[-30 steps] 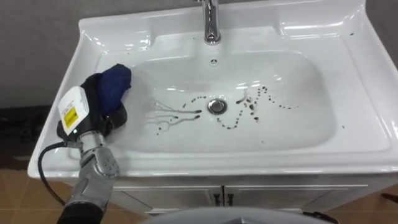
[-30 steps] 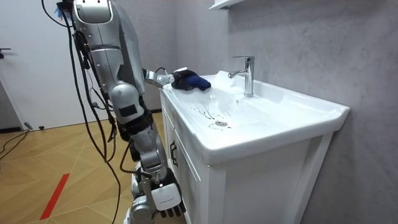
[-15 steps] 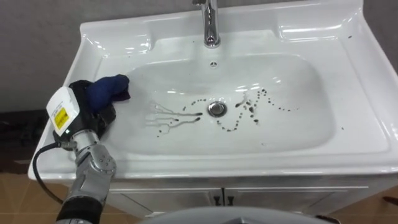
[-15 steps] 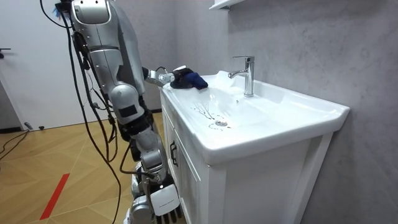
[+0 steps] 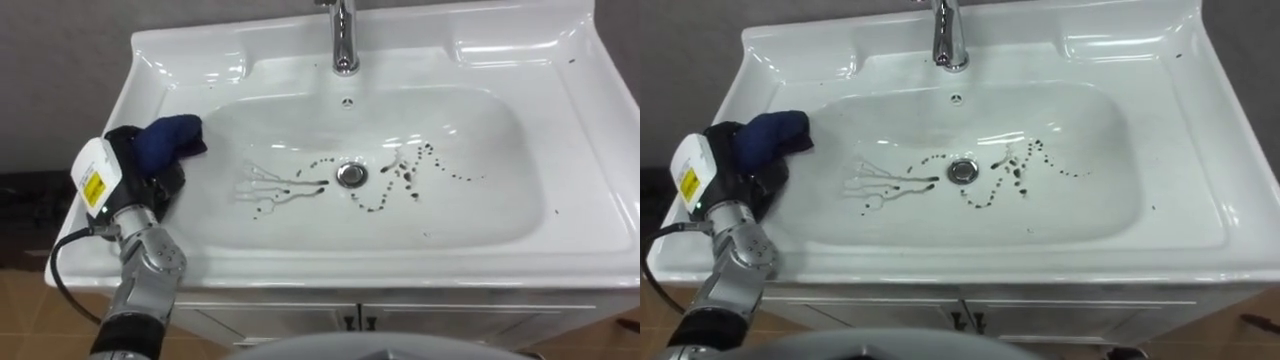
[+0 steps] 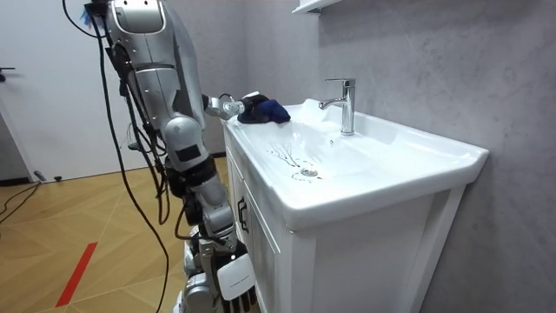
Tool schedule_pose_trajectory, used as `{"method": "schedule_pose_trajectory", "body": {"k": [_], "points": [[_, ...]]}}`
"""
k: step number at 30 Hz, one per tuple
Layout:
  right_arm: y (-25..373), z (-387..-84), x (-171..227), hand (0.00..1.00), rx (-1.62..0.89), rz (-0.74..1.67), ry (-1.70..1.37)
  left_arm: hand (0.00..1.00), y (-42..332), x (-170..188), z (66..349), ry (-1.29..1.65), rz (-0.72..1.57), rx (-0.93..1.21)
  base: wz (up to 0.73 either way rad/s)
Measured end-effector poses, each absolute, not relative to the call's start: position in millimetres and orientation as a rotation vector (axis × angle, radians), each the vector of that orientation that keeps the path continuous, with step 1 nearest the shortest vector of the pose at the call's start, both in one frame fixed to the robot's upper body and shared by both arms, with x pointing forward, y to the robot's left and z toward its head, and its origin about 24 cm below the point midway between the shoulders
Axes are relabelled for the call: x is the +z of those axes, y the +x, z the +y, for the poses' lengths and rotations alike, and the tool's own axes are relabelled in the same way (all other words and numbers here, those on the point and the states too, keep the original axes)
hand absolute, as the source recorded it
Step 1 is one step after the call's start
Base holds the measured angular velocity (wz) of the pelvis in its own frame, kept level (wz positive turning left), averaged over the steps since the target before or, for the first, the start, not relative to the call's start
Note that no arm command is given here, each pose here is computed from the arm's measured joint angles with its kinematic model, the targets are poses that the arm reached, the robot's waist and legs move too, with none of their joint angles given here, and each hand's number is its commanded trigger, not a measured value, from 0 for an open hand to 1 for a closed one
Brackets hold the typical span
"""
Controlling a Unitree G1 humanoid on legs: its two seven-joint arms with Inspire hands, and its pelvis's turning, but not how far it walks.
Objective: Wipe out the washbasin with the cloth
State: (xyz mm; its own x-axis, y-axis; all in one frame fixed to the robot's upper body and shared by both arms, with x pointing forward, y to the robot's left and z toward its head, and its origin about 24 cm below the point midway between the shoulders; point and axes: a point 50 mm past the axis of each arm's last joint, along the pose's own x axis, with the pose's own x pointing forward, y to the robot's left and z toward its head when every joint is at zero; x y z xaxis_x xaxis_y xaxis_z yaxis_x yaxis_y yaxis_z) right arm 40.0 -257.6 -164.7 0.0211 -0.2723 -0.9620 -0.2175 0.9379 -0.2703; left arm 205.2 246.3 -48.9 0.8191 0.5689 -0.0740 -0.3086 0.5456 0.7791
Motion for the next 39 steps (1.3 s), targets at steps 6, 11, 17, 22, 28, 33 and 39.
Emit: {"method": "schedule_pose_trajectory", "body": {"k": [6,11,17,22,28,33,39], "points": [[47,-254,-165,0.0,-0.066,1.53,-0.334,1.0,213,-33,243,0.777,0.287,0.547,0.11],[48,-252,-166,0.0,-0.08,1.506,-0.316,1.0,218,-24,236,0.739,0.247,0.529,0.17],[47,-252,-166,0.0,-0.082,1.477,-0.3,1.0,225,-13,227,0.717,0.194,0.477,0.13],[45,-253,-166,0.0,-0.094,1.469,-0.265,1.0,233,3,209,0.671,0.121,0.427,0.02],[46,-254,-165,0.0,-0.095,1.454,-0.267,1.0,236,6,184,0.657,0.091,0.287,-0.01],[45,-252,-166,0.0,-0.095,1.446,-0.267,1.0,236,4,173,0.65,0.092,0.217,0.01],[46,-250,-167,0.0,-0.11,1.437,-0.26,1.0,236,4,169,0.644,0.089,0.193,0.0]]}}
